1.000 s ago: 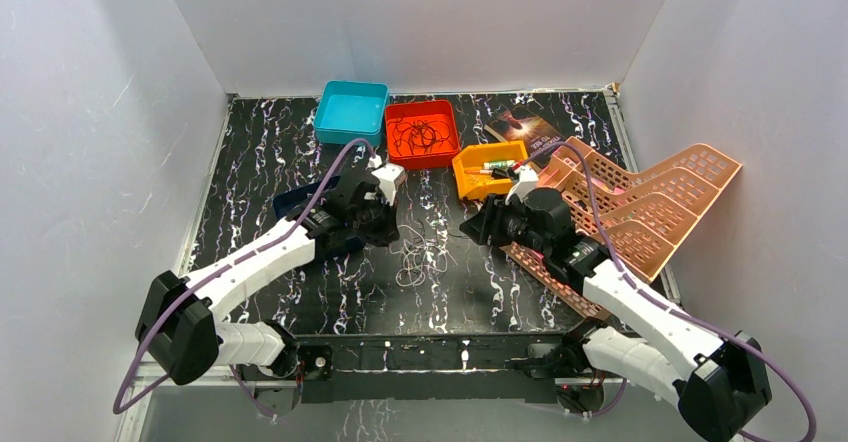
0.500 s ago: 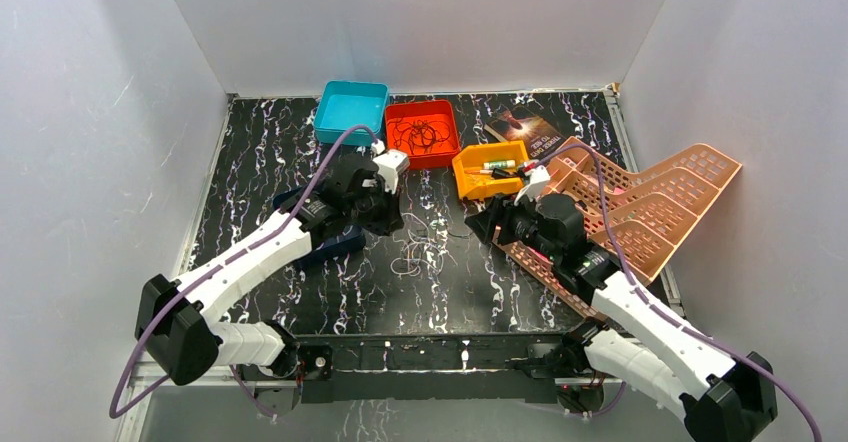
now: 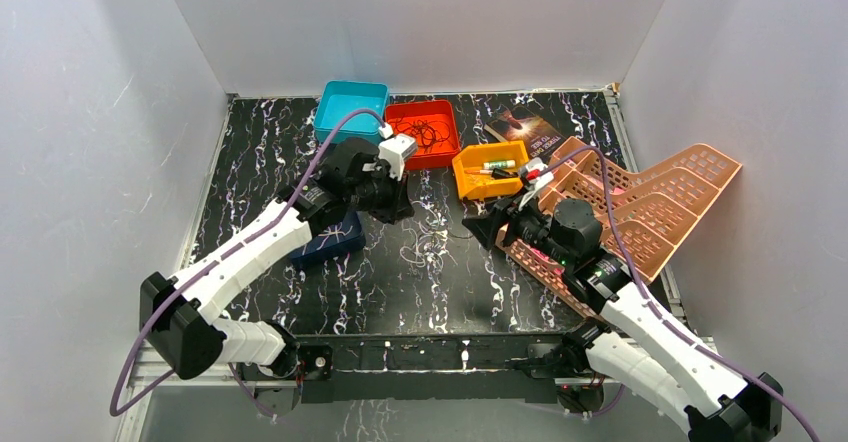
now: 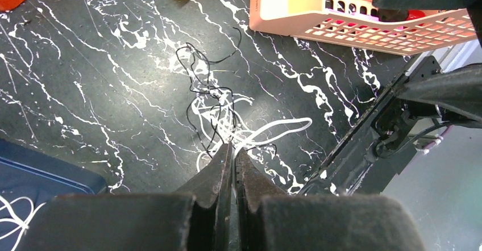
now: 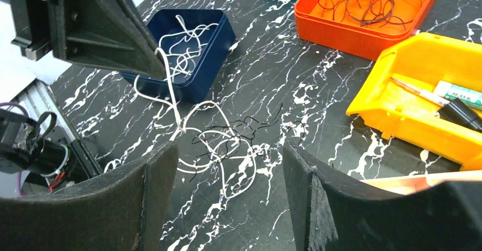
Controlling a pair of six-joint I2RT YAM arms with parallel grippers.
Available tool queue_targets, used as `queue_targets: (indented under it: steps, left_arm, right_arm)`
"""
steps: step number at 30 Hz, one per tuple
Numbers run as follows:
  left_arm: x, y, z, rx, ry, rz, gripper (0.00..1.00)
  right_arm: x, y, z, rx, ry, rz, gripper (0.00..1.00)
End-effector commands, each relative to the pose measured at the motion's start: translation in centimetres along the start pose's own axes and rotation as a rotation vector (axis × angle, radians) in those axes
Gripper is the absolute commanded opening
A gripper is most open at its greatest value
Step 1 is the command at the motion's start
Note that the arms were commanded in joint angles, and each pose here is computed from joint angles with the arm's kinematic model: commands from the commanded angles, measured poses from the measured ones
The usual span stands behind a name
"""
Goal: Untangle the cables
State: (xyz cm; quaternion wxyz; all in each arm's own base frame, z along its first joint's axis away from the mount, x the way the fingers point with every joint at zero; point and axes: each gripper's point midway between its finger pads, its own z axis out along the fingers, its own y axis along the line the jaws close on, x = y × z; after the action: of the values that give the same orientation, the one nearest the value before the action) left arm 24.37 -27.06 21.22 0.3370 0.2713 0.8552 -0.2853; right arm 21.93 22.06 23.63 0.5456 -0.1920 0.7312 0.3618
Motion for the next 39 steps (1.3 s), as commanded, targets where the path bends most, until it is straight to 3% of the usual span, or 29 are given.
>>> queue_targets:
  steps: [1, 7, 21, 30, 39]
  left_arm:
    - [-0.9, -1.5, -0.7, 0.064, 0.002, 0.023, 0.0]
    - [-1.3, -1.7, -1.0, 0.065, -0.009, 0.027, 0.0]
    - [-3.0, -2.5, -1.6, 0.092, -0.017, 0.057, 0.0]
    - [-4.5, -3.6, -2.3, 0.131, -0.027, 0.081, 0.0]
    - [-6.9, -4.8, -3.8, 0.164, -0.075, 0.106, 0.0]
  right_arm:
    - [-2.5, 2.4, -0.2, -0.133, -0.074, -0.117, 0.76]
    - [-2.7, 4.0, -0.1, -0.239, -0.071, -0.194, 0.81]
    - [-3.6, 3.5, 2.3, -0.247, -0.079, -0.315, 0.91]
    - [-3.7, 3.5, 5.2, -0.286, -0.101, -0.329, 0.89]
    - [0.7, 2.3, 8.7, -0.306, 0.027, -0.209, 0.79]
